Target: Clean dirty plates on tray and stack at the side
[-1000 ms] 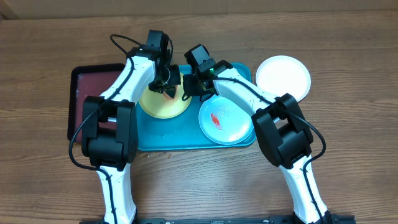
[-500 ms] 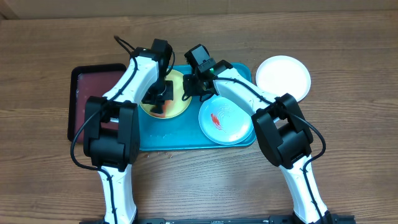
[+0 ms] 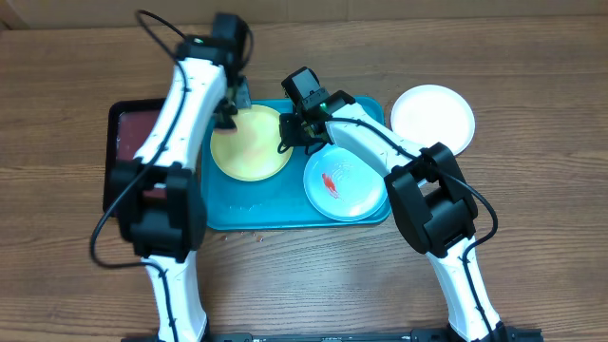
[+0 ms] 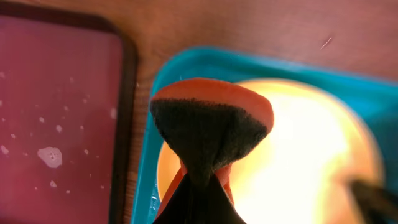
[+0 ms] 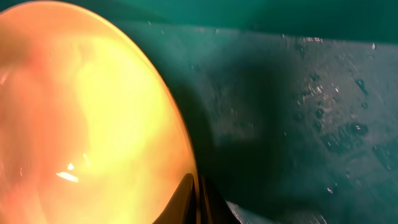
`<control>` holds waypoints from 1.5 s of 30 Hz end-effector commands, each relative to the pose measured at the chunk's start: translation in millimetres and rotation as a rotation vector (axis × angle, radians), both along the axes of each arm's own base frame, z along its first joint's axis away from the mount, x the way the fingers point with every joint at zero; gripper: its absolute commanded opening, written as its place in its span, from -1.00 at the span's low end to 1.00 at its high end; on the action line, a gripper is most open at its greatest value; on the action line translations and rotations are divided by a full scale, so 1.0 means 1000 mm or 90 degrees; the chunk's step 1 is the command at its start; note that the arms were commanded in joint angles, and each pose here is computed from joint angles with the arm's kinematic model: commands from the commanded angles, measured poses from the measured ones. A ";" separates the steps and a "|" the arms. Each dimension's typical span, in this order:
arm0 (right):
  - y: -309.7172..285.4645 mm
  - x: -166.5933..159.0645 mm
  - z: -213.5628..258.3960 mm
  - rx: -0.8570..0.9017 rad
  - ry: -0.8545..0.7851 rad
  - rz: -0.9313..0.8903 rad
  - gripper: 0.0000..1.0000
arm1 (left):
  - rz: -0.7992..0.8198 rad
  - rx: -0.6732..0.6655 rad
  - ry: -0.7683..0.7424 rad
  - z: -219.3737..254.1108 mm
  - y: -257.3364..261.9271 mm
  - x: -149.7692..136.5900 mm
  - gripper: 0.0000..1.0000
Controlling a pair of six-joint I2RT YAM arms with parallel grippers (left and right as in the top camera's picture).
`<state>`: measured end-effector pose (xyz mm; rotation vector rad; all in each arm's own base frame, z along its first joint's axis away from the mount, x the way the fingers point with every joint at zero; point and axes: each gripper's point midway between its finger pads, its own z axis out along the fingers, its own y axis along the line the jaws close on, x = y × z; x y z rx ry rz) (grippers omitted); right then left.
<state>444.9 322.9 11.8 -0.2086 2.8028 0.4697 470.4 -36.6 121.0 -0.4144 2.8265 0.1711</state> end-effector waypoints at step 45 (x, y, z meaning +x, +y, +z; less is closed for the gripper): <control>0.041 -0.010 0.187 -0.588 -0.468 0.241 -0.92 | 0.246 -0.077 0.053 -0.003 0.154 -0.056 -0.92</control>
